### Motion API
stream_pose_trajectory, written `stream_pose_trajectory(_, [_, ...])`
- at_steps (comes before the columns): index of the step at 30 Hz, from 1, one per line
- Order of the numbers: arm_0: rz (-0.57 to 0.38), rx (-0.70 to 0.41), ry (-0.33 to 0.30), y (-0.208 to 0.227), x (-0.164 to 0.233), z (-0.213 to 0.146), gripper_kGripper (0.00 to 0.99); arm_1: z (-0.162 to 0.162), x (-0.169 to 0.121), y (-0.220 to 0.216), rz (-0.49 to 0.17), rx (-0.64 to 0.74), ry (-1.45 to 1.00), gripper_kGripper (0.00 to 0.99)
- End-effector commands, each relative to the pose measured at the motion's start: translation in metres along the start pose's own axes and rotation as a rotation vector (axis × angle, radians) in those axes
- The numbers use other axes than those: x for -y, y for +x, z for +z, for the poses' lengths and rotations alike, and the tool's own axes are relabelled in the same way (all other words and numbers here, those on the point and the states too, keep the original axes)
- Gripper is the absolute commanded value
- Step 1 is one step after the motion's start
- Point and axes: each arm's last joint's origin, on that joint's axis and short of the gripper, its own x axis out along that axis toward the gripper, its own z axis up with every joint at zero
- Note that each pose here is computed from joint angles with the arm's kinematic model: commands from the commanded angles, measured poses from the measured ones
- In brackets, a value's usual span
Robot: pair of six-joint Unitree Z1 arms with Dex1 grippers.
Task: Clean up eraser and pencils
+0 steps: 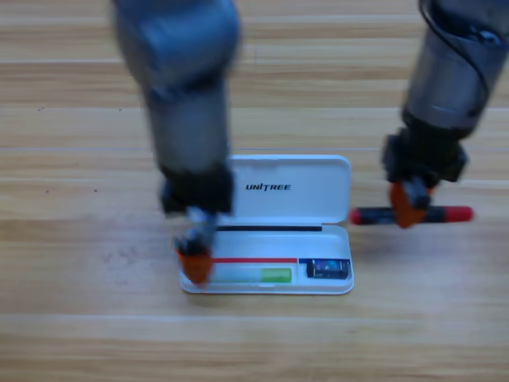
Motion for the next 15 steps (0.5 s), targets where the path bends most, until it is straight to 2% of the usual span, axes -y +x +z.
stream_pose_trajectory(1, [0.132,0.085,-0.179,-0.097,-0.018,-0.120,0.990,0.059,-0.018,0.021,0.026,-0.009,-0.076,0.000])
stream_pose_trajectory(4, [0.160,0.093,-0.245,-0.116,-0.020,-0.174,0.990,0.082,-0.012,0.030,0.011,0.010,-0.072,0.000])
stream_pose_trajectory(7, [0.160,0.100,-0.286,-0.120,-0.020,-0.207,0.990,0.101,-0.004,0.040,-0.005,0.025,-0.066,0.000])
stream_pose_trajectory(10, [0.144,0.105,-0.301,-0.117,-0.019,-0.220,0.990,0.113,0.003,0.053,-0.013,0.020,-0.067,0.000])
stream_pose_trajectory(15, [0.132,0.118,-0.301,-0.116,-0.015,-0.222,0.989,0.124,0.014,0.081,-0.017,-0.017,-0.068,0.000])
